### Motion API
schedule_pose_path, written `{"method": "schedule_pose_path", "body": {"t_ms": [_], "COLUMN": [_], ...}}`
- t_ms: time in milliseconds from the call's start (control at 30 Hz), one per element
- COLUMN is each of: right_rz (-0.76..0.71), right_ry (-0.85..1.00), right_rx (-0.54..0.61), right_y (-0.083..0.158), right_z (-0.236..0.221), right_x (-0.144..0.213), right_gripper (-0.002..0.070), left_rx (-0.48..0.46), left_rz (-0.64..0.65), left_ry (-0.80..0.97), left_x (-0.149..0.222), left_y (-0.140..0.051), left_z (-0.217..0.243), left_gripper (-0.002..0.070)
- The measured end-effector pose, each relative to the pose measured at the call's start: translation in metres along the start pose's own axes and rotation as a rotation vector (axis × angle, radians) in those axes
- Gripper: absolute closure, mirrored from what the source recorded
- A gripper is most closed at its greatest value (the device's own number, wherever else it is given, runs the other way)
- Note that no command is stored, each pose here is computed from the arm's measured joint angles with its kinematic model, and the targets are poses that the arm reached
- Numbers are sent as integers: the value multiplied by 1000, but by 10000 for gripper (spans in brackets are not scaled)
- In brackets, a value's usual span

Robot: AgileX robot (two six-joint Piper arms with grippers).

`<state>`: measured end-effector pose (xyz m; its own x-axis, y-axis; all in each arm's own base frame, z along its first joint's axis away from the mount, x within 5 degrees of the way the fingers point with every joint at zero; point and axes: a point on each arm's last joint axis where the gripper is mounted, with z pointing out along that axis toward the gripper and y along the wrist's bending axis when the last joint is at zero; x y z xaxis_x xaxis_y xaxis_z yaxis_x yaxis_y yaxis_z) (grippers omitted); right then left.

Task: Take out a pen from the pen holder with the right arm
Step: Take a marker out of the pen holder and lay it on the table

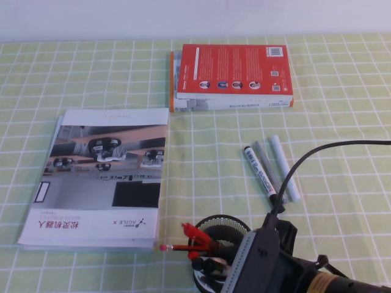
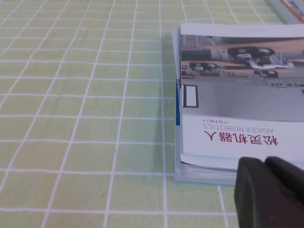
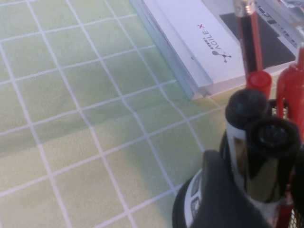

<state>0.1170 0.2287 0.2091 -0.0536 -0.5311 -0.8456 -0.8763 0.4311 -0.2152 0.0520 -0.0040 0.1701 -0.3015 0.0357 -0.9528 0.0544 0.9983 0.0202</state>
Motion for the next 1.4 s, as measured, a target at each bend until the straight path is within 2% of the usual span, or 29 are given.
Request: {"method": "schedule_pose_path", "body": {"t_ms": [133, 400, 833, 1133, 1400], "right_rz": [0, -1, -1, -32, -54], "right_ry": [0, -37, -36, -85, -134], "right_rx": [0, 30, 26, 16, 61], "right_y": [0, -3, -3, -5, -12], "right_z": [0, 0, -1, -18, -34], "right_x": [0, -4, -4, -15, -24], "right_gripper": [428, 573, 577, 577, 577], "left_rx": [0, 0, 0, 0, 0], "left_rz": [0, 0, 0, 0, 0], "left_ry": [0, 0, 0, 0, 0], "left_x": [0, 0, 0, 0, 0], "left_y": [0, 0, 0, 0, 0], "left_z": [0, 0, 0, 0, 0], "left_gripper": [680, 680, 680, 680, 680]}}
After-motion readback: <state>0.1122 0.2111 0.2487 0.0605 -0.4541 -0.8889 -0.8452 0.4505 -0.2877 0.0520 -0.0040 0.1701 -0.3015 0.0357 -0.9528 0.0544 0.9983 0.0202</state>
